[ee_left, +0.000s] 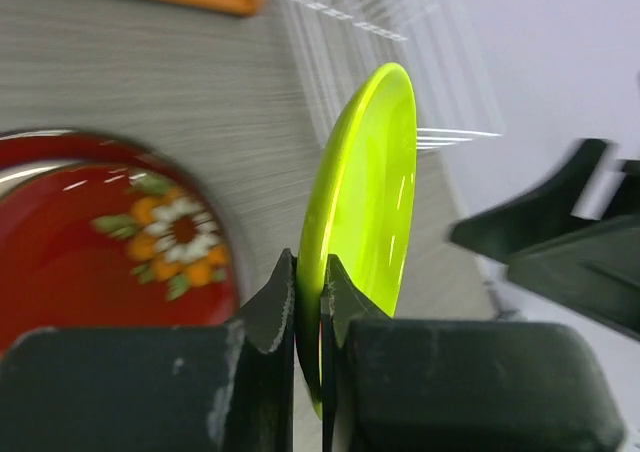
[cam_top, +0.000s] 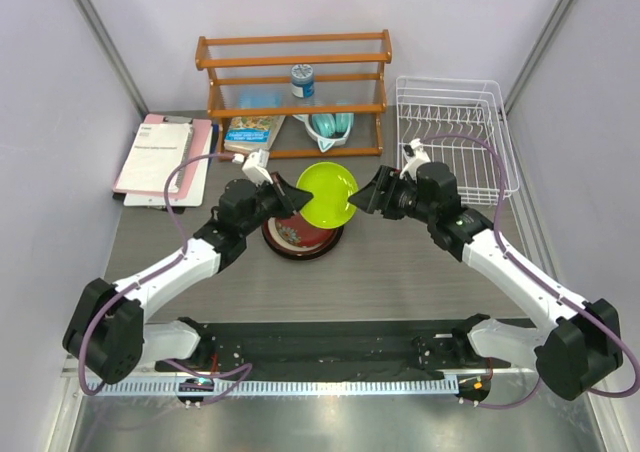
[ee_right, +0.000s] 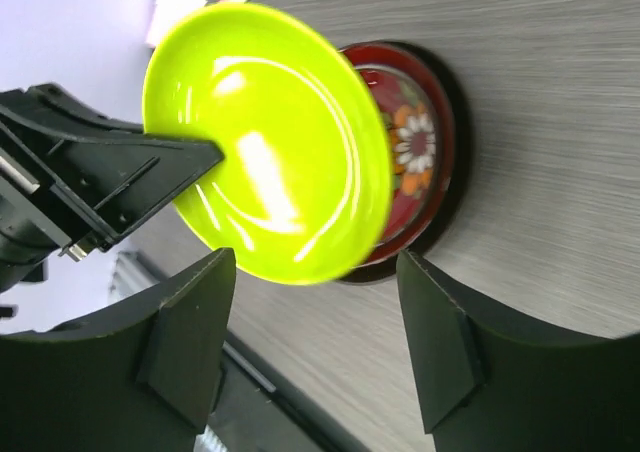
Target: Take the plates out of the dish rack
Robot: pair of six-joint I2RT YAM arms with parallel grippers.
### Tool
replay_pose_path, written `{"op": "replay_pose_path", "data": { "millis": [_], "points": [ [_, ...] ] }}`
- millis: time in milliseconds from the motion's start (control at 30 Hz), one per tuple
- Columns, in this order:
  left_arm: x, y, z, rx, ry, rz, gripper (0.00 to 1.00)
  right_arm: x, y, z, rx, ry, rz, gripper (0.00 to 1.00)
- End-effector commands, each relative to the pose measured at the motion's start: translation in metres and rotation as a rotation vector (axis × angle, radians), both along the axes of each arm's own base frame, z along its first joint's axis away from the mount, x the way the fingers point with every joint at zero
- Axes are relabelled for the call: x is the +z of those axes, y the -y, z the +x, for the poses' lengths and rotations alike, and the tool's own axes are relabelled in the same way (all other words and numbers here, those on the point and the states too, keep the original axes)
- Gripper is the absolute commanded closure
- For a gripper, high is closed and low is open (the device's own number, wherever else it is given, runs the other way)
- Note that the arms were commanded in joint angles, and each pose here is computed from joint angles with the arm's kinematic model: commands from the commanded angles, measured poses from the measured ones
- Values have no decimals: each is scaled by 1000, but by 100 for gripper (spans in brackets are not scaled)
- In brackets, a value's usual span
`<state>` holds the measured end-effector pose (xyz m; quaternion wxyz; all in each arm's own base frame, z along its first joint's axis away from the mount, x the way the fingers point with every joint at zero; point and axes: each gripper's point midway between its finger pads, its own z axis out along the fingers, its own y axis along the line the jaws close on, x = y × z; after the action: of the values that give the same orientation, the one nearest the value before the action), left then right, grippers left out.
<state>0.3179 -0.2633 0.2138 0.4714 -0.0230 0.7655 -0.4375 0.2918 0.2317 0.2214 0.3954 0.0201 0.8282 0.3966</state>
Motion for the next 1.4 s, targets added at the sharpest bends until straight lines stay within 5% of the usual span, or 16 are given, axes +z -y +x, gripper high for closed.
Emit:
{"op": "replay_pose_path", "data": {
  "millis": [0, 400, 833, 933, 1133, 1300, 1367],
  "points": [
    [-18, -38, 11, 168, -17, 174, 100, 18, 21, 10, -100, 90, -73, 27],
    [-88, -64, 21, 261, -146, 319, 100, 4, 37, 7, -136, 86, -157, 21],
    [-113, -63, 28, 264, -205, 336, 100, -13, 44, 8, -150, 58, -212, 20],
    [-118, -67, 25, 272, -226, 355, 93, -12, 44, 9, -153, 61, -217, 20],
    [-121, -73, 20, 281, -236, 374, 54, -19, 46, 12, -162, 52, -237, 20],
    [-118, -79, 17, 290, -229, 402, 45, -22, 48, 13, -166, 53, -257, 20],
    [-113, -82, 15, 294, -225, 410, 31, -25, 57, 18, -213, 62, -293, 20]
  ]
}}
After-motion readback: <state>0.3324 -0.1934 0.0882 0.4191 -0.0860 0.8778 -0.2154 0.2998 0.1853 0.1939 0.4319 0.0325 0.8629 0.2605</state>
